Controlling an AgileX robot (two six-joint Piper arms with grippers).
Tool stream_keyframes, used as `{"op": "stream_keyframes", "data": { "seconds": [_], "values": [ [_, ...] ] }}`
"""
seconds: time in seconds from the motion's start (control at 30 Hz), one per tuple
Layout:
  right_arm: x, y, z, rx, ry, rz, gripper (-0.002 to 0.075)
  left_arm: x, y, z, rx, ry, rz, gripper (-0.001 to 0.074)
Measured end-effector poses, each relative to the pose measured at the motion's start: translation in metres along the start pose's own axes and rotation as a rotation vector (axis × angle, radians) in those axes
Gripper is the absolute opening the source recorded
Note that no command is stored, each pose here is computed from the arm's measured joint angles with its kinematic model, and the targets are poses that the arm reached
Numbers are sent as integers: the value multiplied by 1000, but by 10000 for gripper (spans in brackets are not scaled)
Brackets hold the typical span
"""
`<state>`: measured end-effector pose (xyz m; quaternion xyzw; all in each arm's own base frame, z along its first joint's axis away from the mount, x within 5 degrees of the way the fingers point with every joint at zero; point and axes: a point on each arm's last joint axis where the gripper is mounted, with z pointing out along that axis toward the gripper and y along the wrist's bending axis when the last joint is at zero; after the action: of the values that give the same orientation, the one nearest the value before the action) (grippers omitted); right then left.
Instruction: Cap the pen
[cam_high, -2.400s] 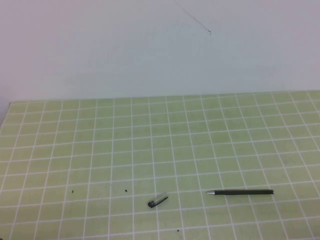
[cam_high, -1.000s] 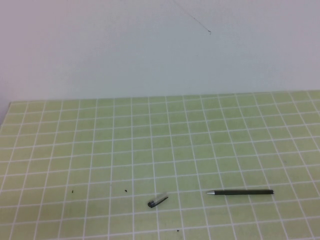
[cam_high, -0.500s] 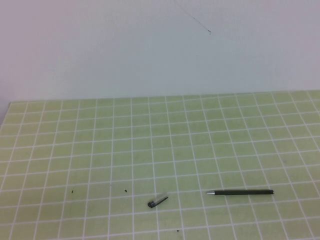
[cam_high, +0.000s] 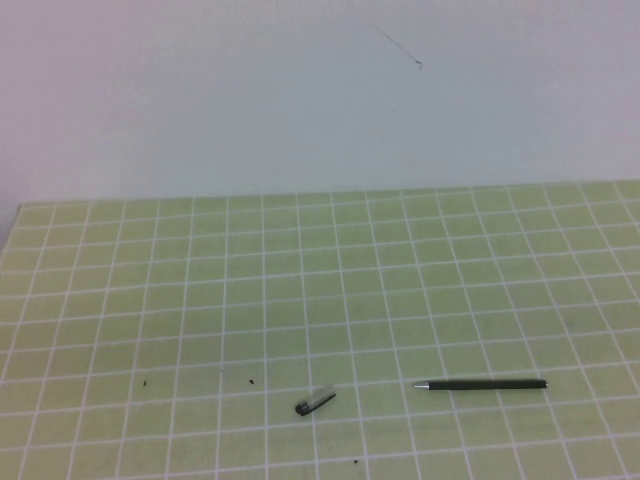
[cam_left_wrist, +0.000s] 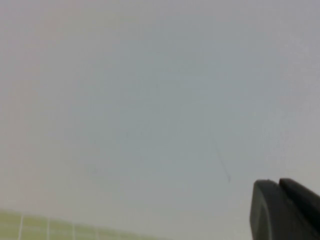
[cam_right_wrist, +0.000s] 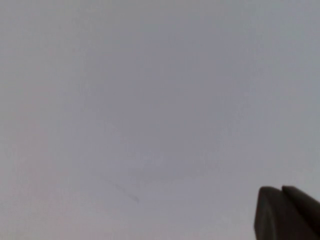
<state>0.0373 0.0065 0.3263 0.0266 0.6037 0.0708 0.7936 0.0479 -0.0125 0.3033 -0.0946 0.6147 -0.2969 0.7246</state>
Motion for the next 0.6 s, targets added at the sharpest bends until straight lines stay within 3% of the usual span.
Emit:
{"op": "stream_keyframes", "data": {
  "seconds": [0.1,0.3,0.4,0.6],
  "values": [
    [3,5,16,-54,138,-53,-3,2,-2,14,-25,112,9,-2],
    [38,10,44,-168,502,-10,-3,8,-1,30,-66,194,-155,-2],
    [54,14,48,-232,661,15,-3,9,-1,30,-65,209,-172,-2],
    [66,13,55,-269,759,-15,-3,5,0,31,-69,166,-175,-2]
  ]
}}
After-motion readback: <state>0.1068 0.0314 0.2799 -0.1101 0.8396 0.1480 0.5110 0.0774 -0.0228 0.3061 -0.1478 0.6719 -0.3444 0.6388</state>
